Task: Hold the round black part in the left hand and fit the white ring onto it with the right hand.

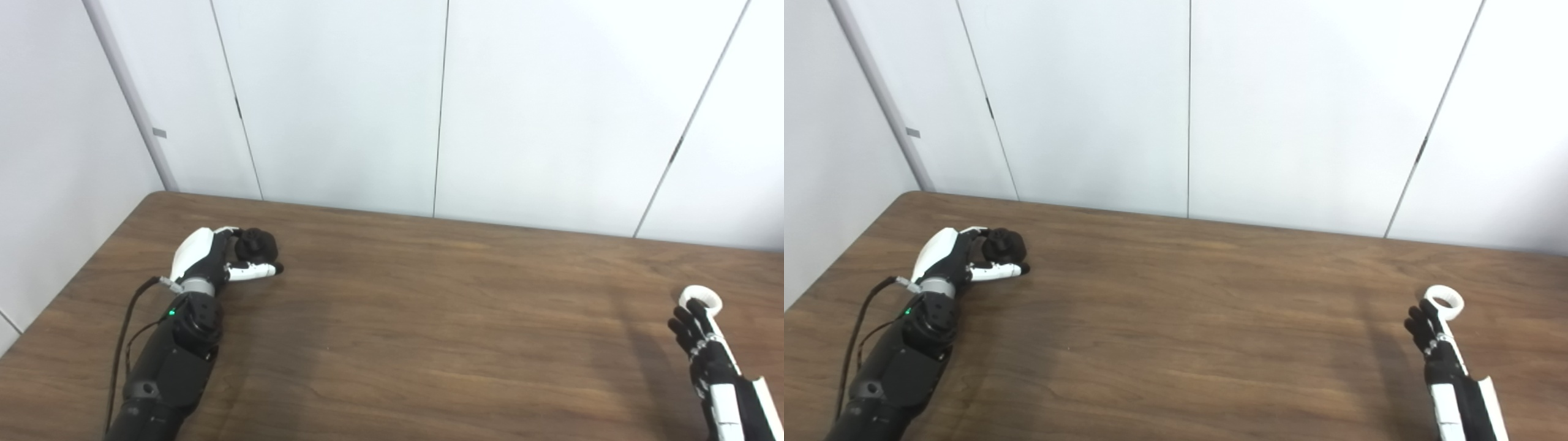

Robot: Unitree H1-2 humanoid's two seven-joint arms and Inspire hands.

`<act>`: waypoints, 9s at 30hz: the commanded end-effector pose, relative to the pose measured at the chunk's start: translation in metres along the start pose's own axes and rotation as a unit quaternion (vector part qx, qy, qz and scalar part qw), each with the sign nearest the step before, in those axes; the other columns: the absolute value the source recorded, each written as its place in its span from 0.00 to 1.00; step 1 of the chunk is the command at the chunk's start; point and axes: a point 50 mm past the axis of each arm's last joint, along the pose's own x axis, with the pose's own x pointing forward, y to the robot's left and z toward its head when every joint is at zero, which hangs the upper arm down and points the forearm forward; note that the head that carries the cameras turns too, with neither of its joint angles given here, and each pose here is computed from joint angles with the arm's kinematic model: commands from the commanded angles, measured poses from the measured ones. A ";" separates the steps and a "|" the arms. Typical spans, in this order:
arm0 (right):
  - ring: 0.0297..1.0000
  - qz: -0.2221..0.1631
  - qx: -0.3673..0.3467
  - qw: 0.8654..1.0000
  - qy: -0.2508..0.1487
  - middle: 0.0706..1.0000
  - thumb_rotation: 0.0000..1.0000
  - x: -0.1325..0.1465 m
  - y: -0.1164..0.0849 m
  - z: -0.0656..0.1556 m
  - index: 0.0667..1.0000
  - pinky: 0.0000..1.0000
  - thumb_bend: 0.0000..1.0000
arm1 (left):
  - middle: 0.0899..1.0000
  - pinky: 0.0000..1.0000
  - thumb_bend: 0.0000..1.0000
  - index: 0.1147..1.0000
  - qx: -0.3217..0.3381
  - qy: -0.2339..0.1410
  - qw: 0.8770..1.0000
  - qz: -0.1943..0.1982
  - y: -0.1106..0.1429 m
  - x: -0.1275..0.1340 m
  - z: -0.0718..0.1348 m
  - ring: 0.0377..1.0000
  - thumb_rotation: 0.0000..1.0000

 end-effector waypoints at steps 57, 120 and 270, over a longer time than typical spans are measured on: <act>0.91 -0.004 0.016 0.996 0.091 0.92 1.00 -0.042 0.027 -0.045 0.93 0.95 0.61 | 0.74 0.99 0.52 0.42 0.038 -0.159 0.985 0.063 0.029 -0.059 0.048 0.88 0.05; 0.88 -0.050 -0.126 0.988 0.074 0.88 0.46 0.001 0.032 0.055 0.84 0.85 0.64 | 0.78 1.00 0.52 0.42 0.105 -0.359 0.911 -0.173 -0.151 -0.282 0.032 0.91 0.06; 0.91 0.317 -0.403 0.857 -0.041 0.78 0.14 0.072 0.080 0.153 0.45 0.93 0.52 | 0.76 1.00 0.52 0.42 0.103 -0.338 0.921 -0.165 -0.144 -0.294 0.060 0.89 0.06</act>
